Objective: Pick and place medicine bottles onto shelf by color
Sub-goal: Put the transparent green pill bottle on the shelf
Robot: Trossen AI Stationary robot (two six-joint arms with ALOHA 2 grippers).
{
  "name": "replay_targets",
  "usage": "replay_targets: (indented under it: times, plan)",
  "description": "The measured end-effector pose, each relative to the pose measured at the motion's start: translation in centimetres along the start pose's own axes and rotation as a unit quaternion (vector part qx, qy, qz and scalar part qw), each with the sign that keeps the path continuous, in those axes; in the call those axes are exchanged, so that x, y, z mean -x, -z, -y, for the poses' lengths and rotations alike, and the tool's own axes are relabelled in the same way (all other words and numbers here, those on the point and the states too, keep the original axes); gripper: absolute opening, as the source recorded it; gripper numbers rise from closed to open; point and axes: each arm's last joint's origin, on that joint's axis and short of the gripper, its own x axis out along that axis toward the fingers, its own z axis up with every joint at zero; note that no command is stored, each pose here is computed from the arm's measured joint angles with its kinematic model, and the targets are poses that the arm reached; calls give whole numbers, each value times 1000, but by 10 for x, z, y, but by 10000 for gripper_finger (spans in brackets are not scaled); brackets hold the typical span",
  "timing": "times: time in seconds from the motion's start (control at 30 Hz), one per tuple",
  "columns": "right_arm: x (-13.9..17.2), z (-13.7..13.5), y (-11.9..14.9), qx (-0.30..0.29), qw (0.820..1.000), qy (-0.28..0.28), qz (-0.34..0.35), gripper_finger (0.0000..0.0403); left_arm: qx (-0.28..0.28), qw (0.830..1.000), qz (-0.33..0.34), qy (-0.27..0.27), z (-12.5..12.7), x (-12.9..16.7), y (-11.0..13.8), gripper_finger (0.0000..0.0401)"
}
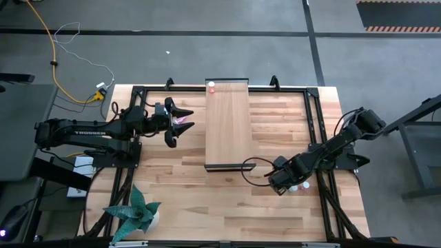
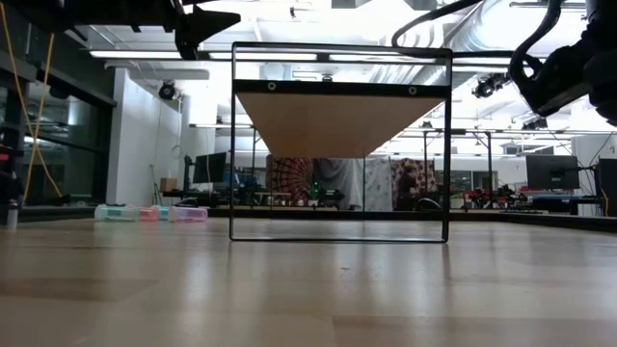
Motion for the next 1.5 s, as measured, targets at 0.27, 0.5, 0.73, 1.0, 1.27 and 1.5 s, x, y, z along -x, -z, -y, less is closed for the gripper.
replay_targets:
  times: [0.27,0.5,0.73,1.0,1.27,1.5]
  plan:
    - [56,14,-5,26,1000,-9,3,106,0,1000,2,-2,0,0,0,223]
    - [152,34,-19,32,992,-13,121,105,0,1000,4,-2,0,0,-1,223]
    - [204,47,-84,76,970,11,230,104,0,1000,9,-1,0,0,-2,223]
    - [218,63,-201,130,965,72,217,104,-2,1000,9,-1,0,0,-2,223]
    - [210,74,-294,166,965,63,192,104,-3,1000,1,-2,0,0,0,223]
    - [176,91,-322,165,976,59,130,104,-1,1000,-4,-2,0,0,1,223]
